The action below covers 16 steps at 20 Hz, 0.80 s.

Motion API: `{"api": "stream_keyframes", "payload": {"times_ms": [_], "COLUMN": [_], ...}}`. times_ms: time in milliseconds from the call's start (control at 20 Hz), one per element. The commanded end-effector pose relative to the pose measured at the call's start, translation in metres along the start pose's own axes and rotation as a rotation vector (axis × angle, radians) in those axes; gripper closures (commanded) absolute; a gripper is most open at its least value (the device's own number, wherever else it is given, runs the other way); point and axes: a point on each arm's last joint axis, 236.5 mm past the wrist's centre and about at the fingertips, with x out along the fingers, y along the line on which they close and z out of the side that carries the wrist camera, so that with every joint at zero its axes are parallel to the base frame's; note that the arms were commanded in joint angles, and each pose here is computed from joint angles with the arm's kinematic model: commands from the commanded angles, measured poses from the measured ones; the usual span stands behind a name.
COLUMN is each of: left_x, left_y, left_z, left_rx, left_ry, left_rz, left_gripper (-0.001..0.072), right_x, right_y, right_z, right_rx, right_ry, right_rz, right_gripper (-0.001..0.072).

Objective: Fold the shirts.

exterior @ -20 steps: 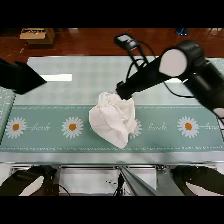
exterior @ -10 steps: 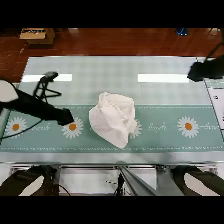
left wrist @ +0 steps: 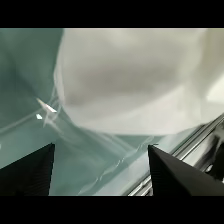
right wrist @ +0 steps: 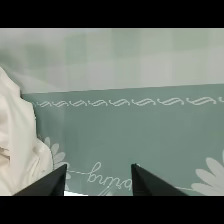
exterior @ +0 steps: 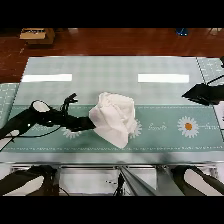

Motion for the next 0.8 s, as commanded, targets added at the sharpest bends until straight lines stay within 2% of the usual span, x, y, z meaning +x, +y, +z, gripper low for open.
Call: {"api": "stream_keyframes", "payload": {"times_ms": [0, 50, 100, 150, 200, 300, 350, 550, 650, 750], "left_x": [0.020, 0.023, 0.026, 0.029, 0.033, 0.038, 0.038, 0.032, 0.028, 0.024], "left_y": [0.004, 0.002, 0.004, 0.007, 0.011, 0.015, 0.014, -0.001, -0.004, -0.009], "left_z": [0.026, 0.031, 0.034, 0.033, 0.031, 0.028, 0.026, 0.016, 0.018, 0.018], "left_rx": [-0.123, -0.165, -0.183, -0.196, -0.209, -0.225, -0.222, -0.162, -0.154, -0.142], "left_ry": [-0.078, -0.090, -0.096, -0.088, -0.077, -0.060, -0.050, 0.000, -0.010, -0.012], "left_rz": [-0.074, -0.098, -0.109, -0.108, -0.104, -0.100, -0.107, -0.165, -0.170, -0.181], "left_gripper": [0.0074, 0.0218, 0.0307, 0.0343, 0.0348, 0.0592, 0.0688, 0.0689, 0.0689, 0.0689], "right_x": [0.005, 0.005, 0.005, 0.005, 0.004, 0.004, 0.004, 0.034, 0.070, 0.104], "right_y": [0.010, 0.013, 0.015, 0.017, 0.019, 0.020, 0.020, 0.028, 0.040, 0.060], "right_z": [0.001, 0.002, 0.003, 0.003, 0.004, 0.003, 0.002, -0.017, -0.030, -0.035], "right_rx": [0.015, 0.017, 0.020, 0.022, 0.024, 0.023, 0.023, 0.019, 0.037, 0.077], "right_ry": [-0.020, -0.023, -0.027, -0.030, -0.031, -0.027, -0.027, 0.035, 0.075, 0.094], "right_rz": [0.077, 0.087, 0.098, 0.106, 0.114, 0.118, 0.118, 0.131, 0.165, 0.226], "right_gripper": [0.0222, 0.0222, 0.0222, 0.0222, 0.0221, 0.0222, 0.0222, 0.0221, 0.0124, 0.0124]}}
